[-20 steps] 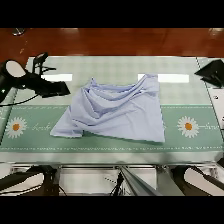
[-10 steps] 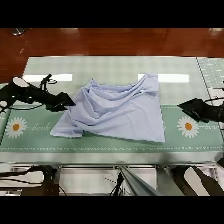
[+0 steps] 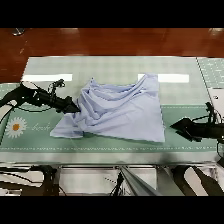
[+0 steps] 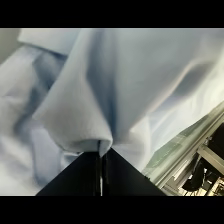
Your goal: Fold the shirts.
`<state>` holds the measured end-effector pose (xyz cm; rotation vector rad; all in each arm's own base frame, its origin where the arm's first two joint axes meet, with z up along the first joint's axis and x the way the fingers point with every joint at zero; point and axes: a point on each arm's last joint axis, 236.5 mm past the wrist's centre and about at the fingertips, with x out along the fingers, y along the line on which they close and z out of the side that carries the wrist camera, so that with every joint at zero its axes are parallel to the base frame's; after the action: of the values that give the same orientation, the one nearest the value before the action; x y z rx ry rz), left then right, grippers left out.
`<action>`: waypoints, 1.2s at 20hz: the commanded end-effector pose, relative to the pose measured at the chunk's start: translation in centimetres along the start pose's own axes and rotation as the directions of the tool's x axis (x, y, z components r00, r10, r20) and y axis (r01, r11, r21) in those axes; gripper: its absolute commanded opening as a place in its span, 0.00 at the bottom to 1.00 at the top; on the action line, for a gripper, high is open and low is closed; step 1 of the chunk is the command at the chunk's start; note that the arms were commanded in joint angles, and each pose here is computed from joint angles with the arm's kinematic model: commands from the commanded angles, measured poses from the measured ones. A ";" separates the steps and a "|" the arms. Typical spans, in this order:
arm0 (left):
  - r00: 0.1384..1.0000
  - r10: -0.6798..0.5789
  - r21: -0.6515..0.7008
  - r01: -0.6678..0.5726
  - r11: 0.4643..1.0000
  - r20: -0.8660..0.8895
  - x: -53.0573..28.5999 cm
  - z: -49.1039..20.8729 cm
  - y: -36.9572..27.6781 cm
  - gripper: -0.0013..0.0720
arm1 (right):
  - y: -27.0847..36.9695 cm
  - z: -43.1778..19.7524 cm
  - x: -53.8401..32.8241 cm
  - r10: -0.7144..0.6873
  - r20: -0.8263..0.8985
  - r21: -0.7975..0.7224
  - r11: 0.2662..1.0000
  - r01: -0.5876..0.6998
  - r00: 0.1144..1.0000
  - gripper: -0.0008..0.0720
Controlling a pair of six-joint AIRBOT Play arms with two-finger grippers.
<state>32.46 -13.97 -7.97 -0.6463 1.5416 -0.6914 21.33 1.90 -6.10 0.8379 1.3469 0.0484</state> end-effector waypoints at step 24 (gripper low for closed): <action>0.829 -0.198 0.278 0.053 0.959 0.523 -14.2 8.8 -15.4 0.04 | 22.8 9.4 -5.9 0.091 0.180 -0.643 0.764 0.047 0.979 0.04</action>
<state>37.98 -14.49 1.28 -0.6597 1.2232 -0.7136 32.58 12.17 0.35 0.4262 1.2893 0.4757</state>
